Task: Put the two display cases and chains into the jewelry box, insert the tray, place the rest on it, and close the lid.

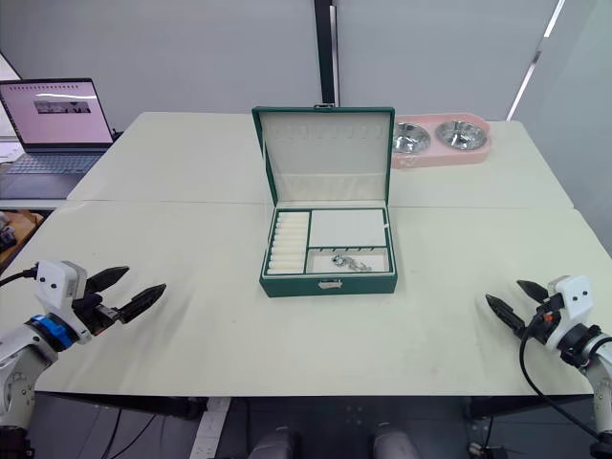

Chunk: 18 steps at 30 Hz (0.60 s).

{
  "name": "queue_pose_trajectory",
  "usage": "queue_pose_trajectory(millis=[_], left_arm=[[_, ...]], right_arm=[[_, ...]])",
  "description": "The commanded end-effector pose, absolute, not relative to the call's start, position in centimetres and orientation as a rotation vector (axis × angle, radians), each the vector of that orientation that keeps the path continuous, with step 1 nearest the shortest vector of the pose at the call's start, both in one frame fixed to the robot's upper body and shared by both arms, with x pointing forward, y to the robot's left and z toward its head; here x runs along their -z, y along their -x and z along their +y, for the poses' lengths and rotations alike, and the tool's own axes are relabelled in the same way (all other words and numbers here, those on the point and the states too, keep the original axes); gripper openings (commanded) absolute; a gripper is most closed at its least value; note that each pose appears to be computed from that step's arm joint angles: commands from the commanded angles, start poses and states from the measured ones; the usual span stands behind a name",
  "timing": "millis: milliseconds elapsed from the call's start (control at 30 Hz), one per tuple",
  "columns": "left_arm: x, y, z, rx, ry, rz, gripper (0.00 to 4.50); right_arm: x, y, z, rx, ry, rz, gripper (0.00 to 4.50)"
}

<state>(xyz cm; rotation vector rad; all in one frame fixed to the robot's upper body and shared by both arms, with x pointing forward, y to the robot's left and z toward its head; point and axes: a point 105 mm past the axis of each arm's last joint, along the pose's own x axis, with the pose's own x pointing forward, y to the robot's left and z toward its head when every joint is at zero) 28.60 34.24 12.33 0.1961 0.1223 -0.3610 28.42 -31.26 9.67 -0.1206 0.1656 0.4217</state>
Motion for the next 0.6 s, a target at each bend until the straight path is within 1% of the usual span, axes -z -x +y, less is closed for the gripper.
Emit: queue_pose_trajectory(millis=[33, 267, 433, 500, 533, 600], left_arm=[[-13.9, -28.2, 35.4, 0.327, -0.242, 0.086, 4.50], [-13.9, -27.9, 35.9, 0.311, -0.237, 0.086, 4.50], [-14.3, -28.9, 34.2, 0.341, -0.196, 0.035, 4.50], [-14.0, -29.5, 32.8, 0.378, -0.172, 0.030, 4.11], [-13.4, -29.9, 31.6, 0.408, -0.159, 0.039, 3.93], [-12.8, -30.4, 30.1, 0.442, -0.142, 0.050, 3.29]], right_arm=[[-11.0, -28.9, -31.2, -0.421, 0.144, 0.118, 4.45], [-11.3, -29.7, -30.1, -0.448, 0.140, 0.098, 4.45], [-11.8, -30.6, -28.1, -0.487, 0.090, 0.077, 4.45], [-12.2, -31.2, -27.1, -0.504, 0.086, 0.061, 4.50], [-12.3, -31.7, -26.2, -0.524, 0.086, 0.057, 4.31], [-12.5, -32.4, -24.9, -0.551, 0.094, 0.052, 3.84]])
